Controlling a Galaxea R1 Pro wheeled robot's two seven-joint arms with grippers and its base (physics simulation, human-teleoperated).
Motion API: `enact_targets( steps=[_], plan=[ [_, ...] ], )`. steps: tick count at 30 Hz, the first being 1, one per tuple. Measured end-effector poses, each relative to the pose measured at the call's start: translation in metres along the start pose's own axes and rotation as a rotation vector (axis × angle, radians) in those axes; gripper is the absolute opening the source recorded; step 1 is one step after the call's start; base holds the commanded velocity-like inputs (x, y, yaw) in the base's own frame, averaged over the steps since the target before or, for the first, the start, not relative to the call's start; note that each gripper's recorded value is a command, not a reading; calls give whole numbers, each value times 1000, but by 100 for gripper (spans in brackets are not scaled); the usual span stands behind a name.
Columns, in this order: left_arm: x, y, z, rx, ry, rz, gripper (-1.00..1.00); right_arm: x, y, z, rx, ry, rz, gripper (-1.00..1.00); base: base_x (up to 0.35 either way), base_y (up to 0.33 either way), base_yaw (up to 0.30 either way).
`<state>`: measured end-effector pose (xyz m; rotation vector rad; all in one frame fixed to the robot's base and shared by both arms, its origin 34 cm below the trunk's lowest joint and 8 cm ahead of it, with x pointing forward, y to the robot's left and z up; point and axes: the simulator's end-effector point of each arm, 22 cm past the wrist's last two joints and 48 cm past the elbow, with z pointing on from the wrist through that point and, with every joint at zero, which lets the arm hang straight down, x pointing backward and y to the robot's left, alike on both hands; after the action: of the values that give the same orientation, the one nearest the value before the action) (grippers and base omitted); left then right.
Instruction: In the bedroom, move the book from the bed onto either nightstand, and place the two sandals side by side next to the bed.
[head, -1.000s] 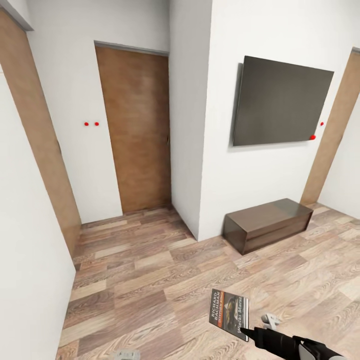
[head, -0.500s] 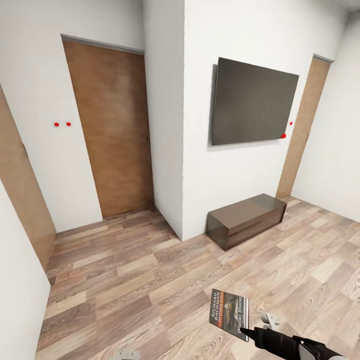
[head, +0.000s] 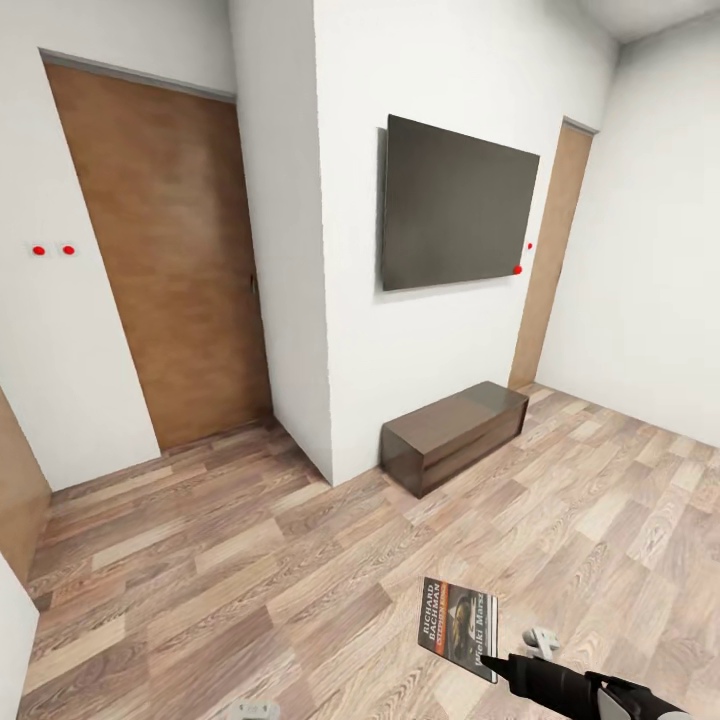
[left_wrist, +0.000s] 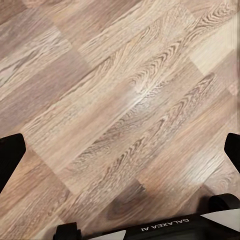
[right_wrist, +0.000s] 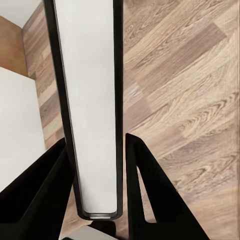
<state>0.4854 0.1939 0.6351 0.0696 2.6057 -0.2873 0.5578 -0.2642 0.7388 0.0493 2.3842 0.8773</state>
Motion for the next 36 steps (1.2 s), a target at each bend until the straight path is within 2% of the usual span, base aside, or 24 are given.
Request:
enact_targets(
  steps=[36],
  plan=[
    [0,-1,0,2,0,0,100,0,-3,-1,8,0,0,-100,0,0,-252]
  ],
)
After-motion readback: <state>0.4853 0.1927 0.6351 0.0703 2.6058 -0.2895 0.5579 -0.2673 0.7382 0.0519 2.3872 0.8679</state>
